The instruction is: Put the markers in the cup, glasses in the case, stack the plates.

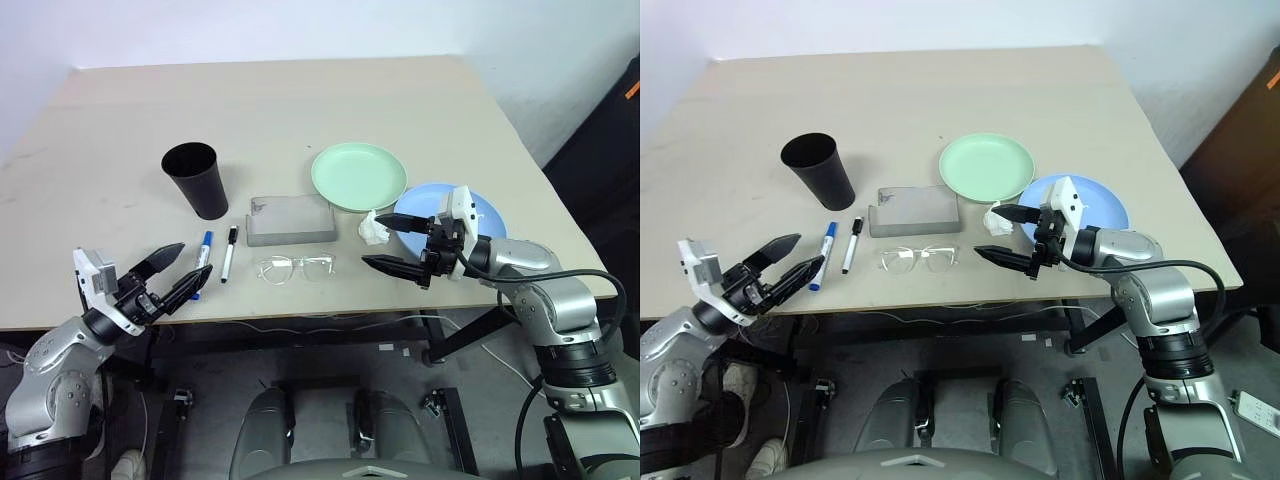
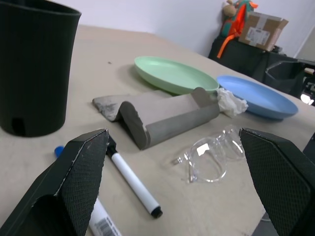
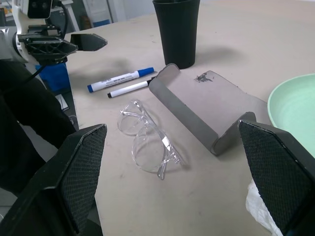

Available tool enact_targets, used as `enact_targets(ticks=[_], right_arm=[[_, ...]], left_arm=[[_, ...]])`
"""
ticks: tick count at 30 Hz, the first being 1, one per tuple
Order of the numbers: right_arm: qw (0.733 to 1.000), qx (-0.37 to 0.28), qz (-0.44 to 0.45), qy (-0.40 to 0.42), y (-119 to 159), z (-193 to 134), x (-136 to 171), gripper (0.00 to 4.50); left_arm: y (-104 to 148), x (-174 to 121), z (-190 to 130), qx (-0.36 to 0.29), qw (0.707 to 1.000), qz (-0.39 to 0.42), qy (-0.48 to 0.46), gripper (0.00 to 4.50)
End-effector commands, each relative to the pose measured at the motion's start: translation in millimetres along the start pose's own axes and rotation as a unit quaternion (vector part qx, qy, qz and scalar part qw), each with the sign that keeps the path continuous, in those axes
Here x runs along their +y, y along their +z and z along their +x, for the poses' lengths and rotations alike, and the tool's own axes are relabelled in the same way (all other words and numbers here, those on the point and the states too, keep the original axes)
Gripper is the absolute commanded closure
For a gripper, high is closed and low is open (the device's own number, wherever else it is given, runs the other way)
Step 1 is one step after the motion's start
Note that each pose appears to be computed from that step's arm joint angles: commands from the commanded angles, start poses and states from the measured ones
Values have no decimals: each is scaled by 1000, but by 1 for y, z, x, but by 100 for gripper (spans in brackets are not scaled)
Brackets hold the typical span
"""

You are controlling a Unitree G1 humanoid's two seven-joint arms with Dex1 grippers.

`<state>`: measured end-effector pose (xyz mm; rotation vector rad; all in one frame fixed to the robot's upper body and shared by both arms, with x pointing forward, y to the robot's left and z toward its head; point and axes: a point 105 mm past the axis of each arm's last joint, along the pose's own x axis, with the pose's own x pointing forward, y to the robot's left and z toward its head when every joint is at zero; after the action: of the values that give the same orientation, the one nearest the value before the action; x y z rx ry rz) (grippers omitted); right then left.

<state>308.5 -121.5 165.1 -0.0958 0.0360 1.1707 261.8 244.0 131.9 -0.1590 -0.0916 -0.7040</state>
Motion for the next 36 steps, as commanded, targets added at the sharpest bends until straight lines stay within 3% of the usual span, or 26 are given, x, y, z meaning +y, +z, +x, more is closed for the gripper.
enact_targets(ticks=[1, 26, 36], right_arm=[[999, -21, -24, -8, 12, -6, 0, 0], [995, 16, -66, -67, 14, -15, -20, 0], [988, 132, -17, -84, -7, -33, -22, 0]], left_arm=[[14, -4, 1, -12, 999, 26, -14, 5], [6, -15, 36, -4, 996, 11, -83, 5], [1, -15, 47, -4, 996, 12, -92, 5]])
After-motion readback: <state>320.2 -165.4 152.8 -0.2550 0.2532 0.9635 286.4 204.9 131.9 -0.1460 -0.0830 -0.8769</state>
